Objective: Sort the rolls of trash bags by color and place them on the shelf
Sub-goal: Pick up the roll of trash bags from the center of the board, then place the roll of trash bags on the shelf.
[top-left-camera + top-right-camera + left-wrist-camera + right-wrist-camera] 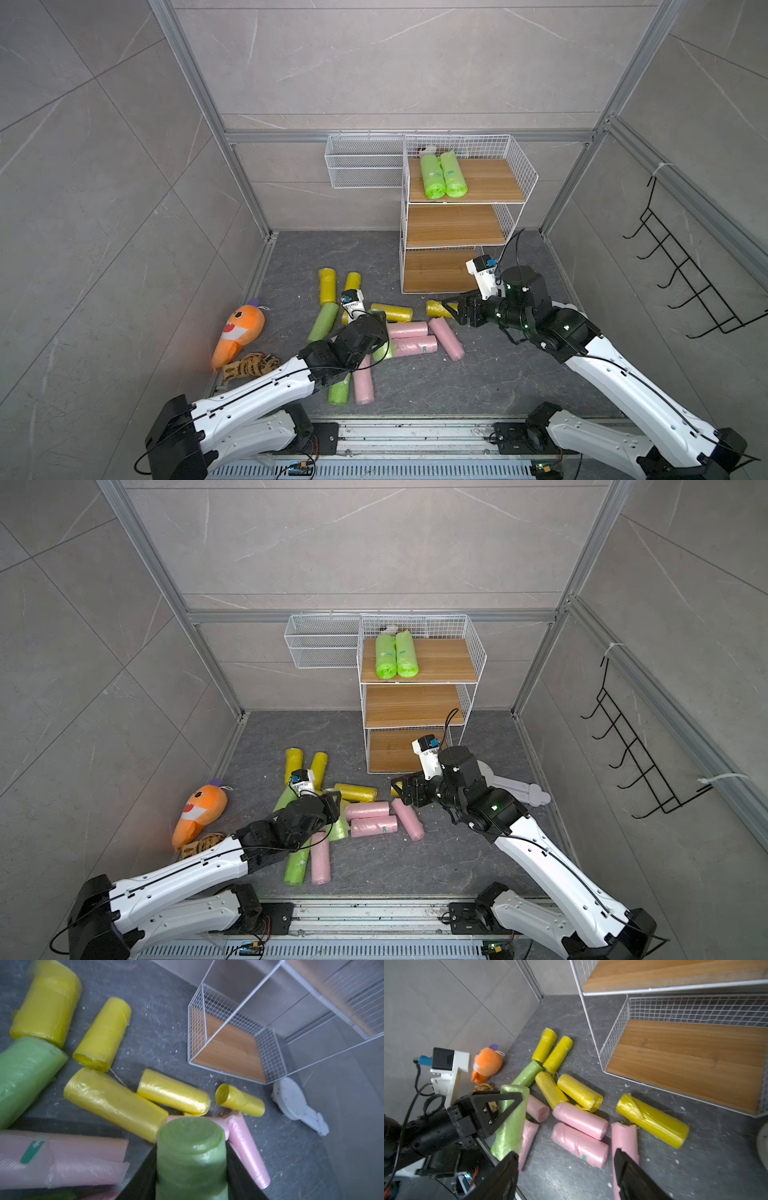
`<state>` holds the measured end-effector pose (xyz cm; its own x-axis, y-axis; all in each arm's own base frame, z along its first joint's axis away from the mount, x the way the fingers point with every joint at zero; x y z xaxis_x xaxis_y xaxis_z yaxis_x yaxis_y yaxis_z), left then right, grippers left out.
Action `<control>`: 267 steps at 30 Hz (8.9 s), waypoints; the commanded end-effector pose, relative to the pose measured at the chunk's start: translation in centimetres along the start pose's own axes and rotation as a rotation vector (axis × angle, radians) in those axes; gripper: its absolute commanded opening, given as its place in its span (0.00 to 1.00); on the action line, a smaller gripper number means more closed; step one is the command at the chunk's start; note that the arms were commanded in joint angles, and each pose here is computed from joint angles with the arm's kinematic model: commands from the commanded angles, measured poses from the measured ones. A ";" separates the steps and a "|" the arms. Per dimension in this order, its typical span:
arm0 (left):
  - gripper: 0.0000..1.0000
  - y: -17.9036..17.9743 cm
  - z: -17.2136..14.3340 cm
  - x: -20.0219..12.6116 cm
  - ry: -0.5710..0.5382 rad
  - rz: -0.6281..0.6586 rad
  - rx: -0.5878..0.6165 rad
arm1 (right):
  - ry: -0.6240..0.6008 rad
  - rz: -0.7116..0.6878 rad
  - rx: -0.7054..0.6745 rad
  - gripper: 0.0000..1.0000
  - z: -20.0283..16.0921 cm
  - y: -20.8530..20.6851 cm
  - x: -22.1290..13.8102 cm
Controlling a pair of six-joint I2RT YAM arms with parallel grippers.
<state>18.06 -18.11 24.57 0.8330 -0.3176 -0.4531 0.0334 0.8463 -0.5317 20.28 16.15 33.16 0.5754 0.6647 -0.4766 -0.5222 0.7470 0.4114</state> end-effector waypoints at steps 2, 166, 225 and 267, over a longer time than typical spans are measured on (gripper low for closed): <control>0.29 -3.4 5.8 -1.5 -0.232 -0.129 -0.127 | -0.110 0.146 0.099 0.76 1.1 1.4 0.9; 0.90 -7.2 8.2 1.9 -0.136 -0.292 0.096 | -0.402 -0.535 -0.079 0.34 25.2 -4.7 0.0; 0.91 -6.1 7.0 2.5 -0.113 -0.261 0.095 | -0.357 -0.202 0.069 0.69 24.2 -9.1 -2.6; 0.91 -6.0 6.7 2.9 -0.104 -0.251 0.104 | -0.360 -0.157 0.157 0.69 24.3 -7.7 0.6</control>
<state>23.81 -21.36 30.93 0.8325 -0.4902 -0.2581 0.2933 0.7853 -0.5453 40.74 11.46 48.28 0.8199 0.5177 -0.2446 -0.3491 0.7906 0.5030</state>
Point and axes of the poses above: each gripper's point midway between its finger pads, its own x axis out along the fingers, its own y axis along the line the jaws close on, z = x × y, the point moved 9 cm from there along -x, back along the fingers
